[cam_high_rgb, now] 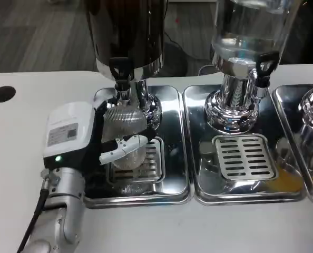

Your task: Grasp the cup under the faucet to collect the drink, then remove the cup.

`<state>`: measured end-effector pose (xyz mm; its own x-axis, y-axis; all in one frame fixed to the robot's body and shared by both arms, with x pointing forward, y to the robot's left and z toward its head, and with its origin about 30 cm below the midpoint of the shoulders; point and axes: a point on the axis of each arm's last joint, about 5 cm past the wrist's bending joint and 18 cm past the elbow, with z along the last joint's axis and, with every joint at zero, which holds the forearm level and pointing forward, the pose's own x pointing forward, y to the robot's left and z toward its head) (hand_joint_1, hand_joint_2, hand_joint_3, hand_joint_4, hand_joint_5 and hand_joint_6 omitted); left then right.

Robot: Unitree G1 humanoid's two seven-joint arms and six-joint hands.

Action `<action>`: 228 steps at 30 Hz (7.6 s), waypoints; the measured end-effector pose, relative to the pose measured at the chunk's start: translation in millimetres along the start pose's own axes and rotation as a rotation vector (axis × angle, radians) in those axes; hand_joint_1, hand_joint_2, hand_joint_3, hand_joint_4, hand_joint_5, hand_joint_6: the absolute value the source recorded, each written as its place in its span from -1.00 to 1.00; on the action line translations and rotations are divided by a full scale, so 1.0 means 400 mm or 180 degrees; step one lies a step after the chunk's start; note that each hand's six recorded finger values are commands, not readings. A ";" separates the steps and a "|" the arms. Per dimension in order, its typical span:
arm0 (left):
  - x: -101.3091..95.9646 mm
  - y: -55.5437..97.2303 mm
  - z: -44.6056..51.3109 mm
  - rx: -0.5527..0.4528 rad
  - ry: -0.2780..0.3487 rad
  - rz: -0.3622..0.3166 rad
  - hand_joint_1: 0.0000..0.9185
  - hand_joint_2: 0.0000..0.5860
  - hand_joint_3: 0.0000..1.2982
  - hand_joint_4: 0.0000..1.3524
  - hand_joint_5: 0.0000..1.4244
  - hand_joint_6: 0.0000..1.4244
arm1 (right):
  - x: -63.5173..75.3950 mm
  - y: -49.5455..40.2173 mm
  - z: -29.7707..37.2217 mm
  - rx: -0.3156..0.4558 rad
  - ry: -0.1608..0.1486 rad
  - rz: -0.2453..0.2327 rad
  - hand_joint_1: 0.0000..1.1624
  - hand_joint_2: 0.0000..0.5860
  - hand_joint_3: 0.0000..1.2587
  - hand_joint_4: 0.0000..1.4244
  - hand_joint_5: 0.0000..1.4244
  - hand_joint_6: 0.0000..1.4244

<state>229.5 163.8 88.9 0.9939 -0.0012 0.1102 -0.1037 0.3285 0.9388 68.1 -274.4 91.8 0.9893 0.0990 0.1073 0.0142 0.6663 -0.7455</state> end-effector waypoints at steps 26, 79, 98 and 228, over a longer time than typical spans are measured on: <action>-0.198 0.094 -0.124 -0.0377 0.0118 0.0227 -1.00 -0.92 -0.83 -0.97 -0.81 -0.36 | 0.031 0.019 0.055 0.0663 -0.0152 0.0027 -0.24 0.11 -0.68 -0.85 -0.79 -0.88; -0.078 0.231 0.023 -0.0824 -0.0841 0.0124 -1.00 -0.94 -0.64 -0.78 -0.22 0.20 | -0.024 0.016 0.038 0.0301 0.0073 0.0230 -0.30 0.25 -0.74 -1.00 -1.00 -1.00; -0.074 0.239 0.030 -0.0822 -0.0855 0.0086 -1.00 -0.92 -0.55 -0.68 -0.13 0.25 | -0.032 0.022 0.030 0.0330 0.0077 0.0257 -0.30 0.25 -0.80 -1.00 -1.00 -1.00; -0.187 0.249 -0.080 -0.0840 -0.0397 0.0419 -1.00 -1.00 -0.80 -0.97 -0.87 -0.49 | -0.020 0.038 0.040 0.0523 -0.0033 0.0244 -0.21 0.02 -0.73 -0.92 -0.87 -1.00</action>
<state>146.0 226.9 163.6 0.9586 -0.0528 0.2798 -0.2018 0.5671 0.7986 58.0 -253.3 89.9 0.9850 0.1612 0.0616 -0.0860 0.7683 -0.6343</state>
